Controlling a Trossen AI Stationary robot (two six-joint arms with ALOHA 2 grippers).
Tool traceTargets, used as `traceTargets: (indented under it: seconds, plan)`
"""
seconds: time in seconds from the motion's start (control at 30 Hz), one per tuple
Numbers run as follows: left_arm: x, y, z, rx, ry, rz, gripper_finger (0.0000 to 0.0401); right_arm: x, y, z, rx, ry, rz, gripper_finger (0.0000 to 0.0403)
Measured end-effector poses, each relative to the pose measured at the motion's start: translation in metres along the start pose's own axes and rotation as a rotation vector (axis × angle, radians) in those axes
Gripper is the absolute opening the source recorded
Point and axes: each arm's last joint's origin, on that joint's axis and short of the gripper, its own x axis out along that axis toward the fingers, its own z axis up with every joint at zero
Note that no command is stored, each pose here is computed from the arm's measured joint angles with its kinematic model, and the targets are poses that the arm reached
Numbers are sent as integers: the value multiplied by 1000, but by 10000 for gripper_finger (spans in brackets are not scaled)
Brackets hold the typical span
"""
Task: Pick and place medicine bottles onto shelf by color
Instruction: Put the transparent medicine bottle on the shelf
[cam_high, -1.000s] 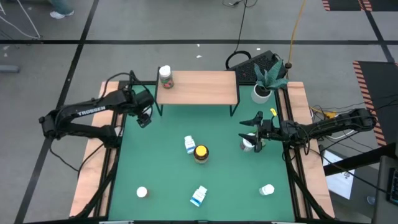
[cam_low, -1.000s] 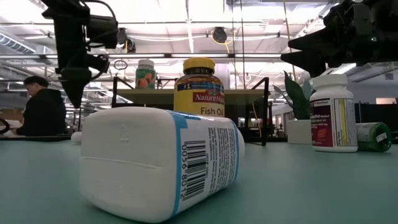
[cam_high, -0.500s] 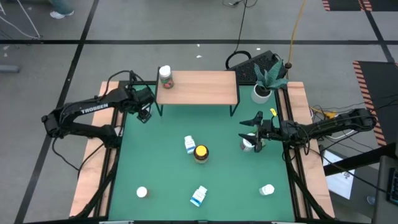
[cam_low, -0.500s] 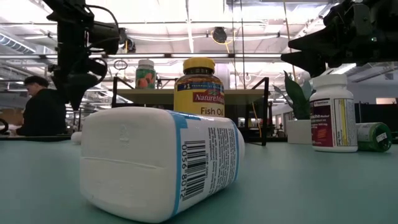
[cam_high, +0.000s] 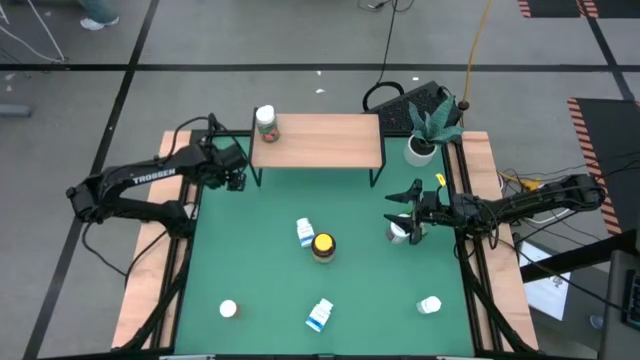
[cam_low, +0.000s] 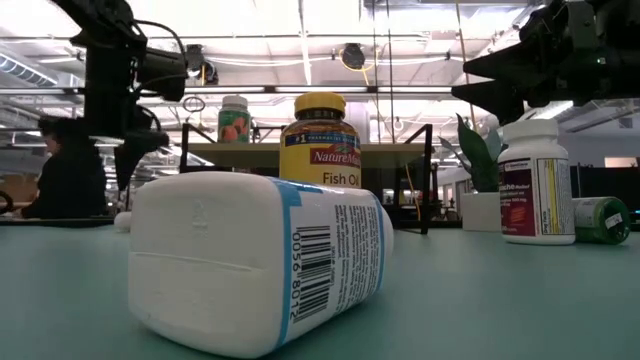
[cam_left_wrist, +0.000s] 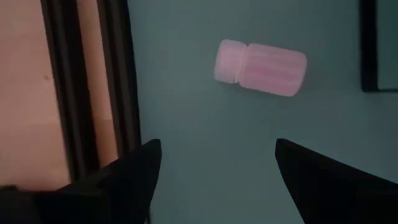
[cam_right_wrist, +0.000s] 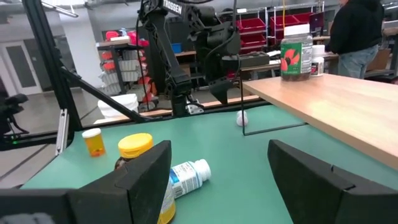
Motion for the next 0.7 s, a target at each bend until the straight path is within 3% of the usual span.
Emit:
traceTargets:
  seconds: [0.37,0.7]
  plan:
    - [39,12,2,-403,-29,-21,300,0,0,0,-15,-3,4,263]
    - [42,14,17,-602,-59,-115,272,0,0,0,-27,-2,5,263]
